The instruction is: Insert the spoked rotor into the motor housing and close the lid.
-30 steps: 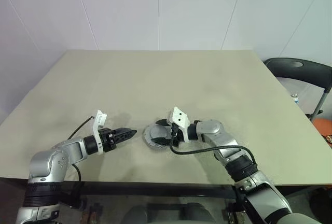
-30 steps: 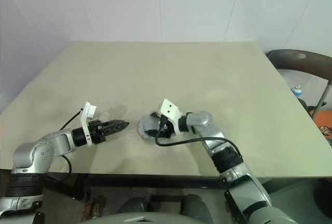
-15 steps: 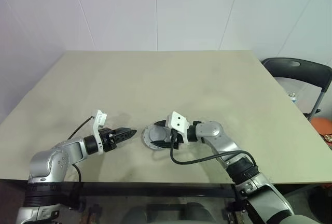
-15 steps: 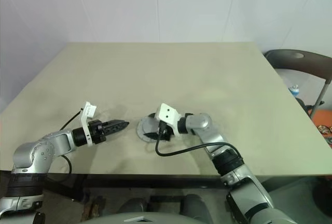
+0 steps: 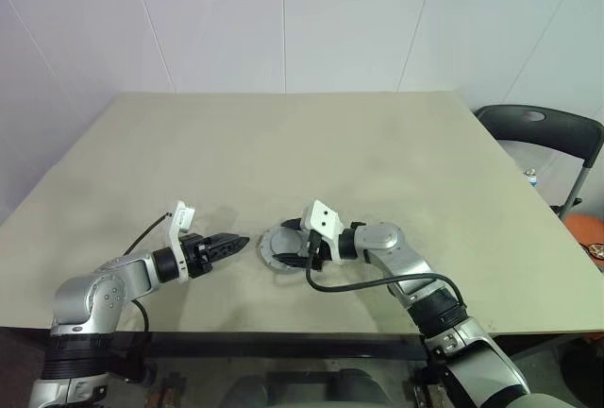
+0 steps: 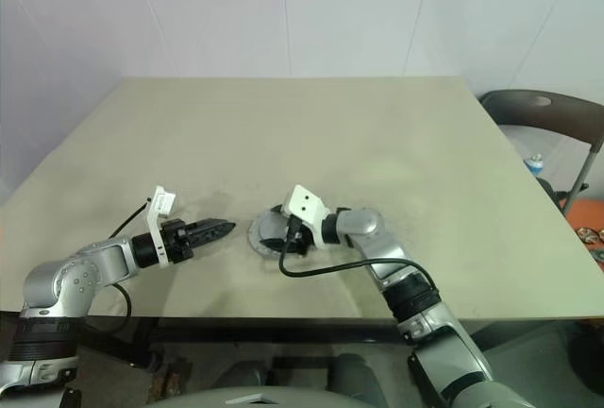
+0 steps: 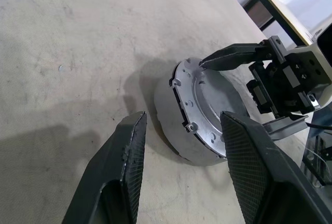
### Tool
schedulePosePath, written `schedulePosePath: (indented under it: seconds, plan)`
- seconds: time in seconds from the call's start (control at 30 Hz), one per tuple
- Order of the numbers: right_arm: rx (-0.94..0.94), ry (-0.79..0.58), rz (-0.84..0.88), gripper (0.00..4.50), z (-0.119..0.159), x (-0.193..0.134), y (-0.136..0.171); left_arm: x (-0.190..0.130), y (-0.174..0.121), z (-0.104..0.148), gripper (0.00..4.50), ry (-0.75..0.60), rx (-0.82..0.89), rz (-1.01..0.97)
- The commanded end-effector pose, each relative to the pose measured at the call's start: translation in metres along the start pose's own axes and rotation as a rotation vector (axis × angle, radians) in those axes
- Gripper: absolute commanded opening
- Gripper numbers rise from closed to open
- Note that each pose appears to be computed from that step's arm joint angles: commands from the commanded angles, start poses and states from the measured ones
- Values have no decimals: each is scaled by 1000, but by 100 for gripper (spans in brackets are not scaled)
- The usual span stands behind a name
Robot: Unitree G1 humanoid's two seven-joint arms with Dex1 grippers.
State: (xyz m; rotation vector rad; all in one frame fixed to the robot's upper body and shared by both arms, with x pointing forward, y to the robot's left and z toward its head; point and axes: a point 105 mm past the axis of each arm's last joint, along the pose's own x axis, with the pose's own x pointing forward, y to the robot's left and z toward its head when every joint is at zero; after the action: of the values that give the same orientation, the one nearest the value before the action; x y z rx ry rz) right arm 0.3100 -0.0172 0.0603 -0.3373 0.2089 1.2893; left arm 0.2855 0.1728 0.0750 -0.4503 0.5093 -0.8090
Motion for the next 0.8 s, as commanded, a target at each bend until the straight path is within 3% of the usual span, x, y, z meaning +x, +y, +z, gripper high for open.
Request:
schedulePosePath:
  seconds: [0.03,0.3,0.8]
  plan:
    - [19,69,6,327,-19,2,6,-2,-6,12,243,-28,33,-18]
    - [76,67,-44,327,-22,5,0,-3,-6,10,243,-28,30,-15]
    - [67,108,11,327,-30,-6,1,0,-7,9,243,-22,26,-22]
